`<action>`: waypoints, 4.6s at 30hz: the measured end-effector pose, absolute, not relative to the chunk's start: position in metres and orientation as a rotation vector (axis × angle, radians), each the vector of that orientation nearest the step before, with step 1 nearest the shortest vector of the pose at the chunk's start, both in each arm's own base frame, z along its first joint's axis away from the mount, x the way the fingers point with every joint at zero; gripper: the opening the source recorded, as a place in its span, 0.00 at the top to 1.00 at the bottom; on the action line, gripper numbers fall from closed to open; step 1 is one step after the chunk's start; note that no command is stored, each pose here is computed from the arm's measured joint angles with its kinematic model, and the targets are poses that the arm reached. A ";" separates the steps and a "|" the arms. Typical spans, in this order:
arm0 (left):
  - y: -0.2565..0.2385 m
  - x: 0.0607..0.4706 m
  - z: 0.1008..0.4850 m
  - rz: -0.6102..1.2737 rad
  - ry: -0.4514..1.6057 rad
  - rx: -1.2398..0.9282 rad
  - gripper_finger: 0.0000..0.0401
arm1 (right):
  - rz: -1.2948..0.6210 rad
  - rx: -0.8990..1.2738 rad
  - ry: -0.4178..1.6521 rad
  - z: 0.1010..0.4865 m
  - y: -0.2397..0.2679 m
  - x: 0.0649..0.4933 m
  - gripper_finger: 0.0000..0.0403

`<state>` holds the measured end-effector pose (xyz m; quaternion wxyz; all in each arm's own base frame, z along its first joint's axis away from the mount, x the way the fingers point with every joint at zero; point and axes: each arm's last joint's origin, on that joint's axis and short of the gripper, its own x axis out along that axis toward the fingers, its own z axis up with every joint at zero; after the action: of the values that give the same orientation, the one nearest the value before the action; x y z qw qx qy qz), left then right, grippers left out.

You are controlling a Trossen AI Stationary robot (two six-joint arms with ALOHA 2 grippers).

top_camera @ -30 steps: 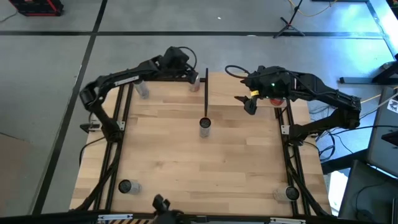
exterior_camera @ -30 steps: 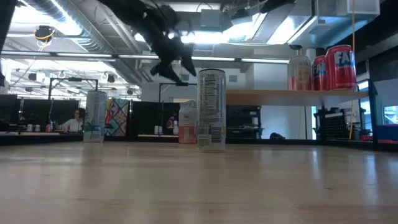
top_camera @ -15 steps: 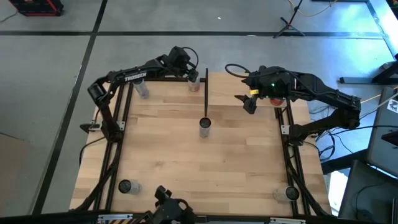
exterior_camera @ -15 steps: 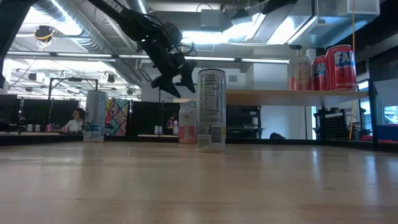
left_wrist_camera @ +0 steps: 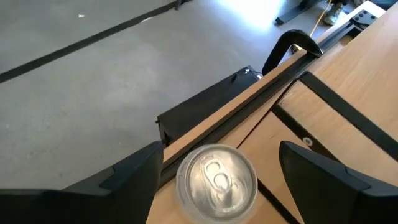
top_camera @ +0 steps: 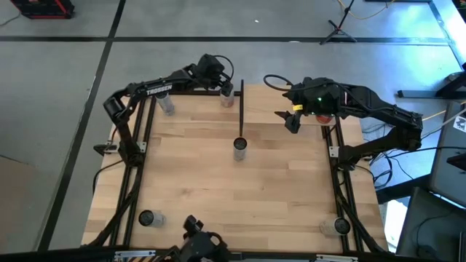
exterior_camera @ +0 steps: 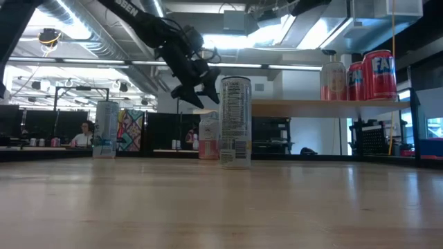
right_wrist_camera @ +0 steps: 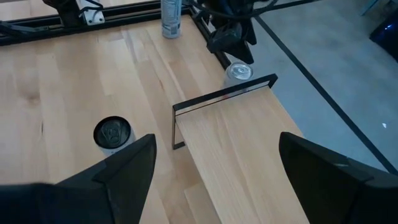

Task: Place canned beverage on shelf
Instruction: Put the orange can on the shelf aligned with the other orange soda can

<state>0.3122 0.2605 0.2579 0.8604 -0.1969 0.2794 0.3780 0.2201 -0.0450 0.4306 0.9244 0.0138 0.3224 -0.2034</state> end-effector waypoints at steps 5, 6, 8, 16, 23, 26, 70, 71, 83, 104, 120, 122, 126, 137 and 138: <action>0.264 0.316 0.241 0.779 0.634 -0.424 0.23 | -0.418 0.029 0.662 0.431 -0.045 0.220 0.19; 0.264 0.317 0.240 0.781 0.635 -0.423 0.23 | -0.419 0.032 0.661 0.431 -0.045 0.220 0.19; 0.265 0.317 0.239 0.784 0.634 -0.422 0.23 | -0.421 0.040 0.661 0.431 -0.045 0.220 0.19; 0.266 0.322 0.226 0.776 0.671 -0.425 0.23 | -0.435 0.042 0.684 0.429 -0.045 0.218 0.19; 0.263 0.325 0.223 0.758 0.680 -0.416 0.23 | -0.439 0.043 0.687 0.428 -0.045 0.218 0.19; 0.264 0.327 0.218 0.753 0.704 -0.397 0.23 | -0.439 0.043 0.687 0.428 -0.045 0.218 0.19; 0.193 0.293 0.275 0.450 0.980 -0.275 0.37 | -0.427 0.045 0.714 0.426 -0.044 0.217 0.19; 0.188 0.290 0.282 0.433 0.975 -0.269 0.37 | -0.426 0.045 0.721 0.426 -0.044 0.216 0.19; 0.119 0.235 0.378 0.241 0.661 -0.293 0.37 | -0.339 0.058 0.730 0.425 -0.042 0.217 0.19; 0.020 0.238 0.376 0.027 0.763 -0.293 0.37 | -0.147 0.103 0.695 0.410 0.019 0.264 0.19; -0.044 0.261 0.305 0.086 0.867 -0.281 0.37 | -0.180 0.139 0.828 0.341 0.114 0.321 0.19; -0.055 0.269 0.296 0.111 0.864 -0.288 0.37 | -0.175 0.116 0.850 0.332 0.127 0.322 0.19; -0.077 0.283 0.280 0.175 0.852 -0.337 0.37 | -0.185 0.079 0.883 0.313 0.149 0.315 0.19; -0.118 0.320 0.230 0.421 0.727 -0.629 0.37 | -0.199 0.034 0.984 0.243 0.193 0.268 0.19; -0.120 0.321 0.225 0.439 0.722 -0.622 0.37 | -0.196 0.037 0.980 0.240 0.196 0.264 0.19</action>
<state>0.3208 -0.1202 0.2254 0.8656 -0.2969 0.3446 0.2095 0.2643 0.1962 0.2402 0.8775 0.0177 0.4699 -0.0942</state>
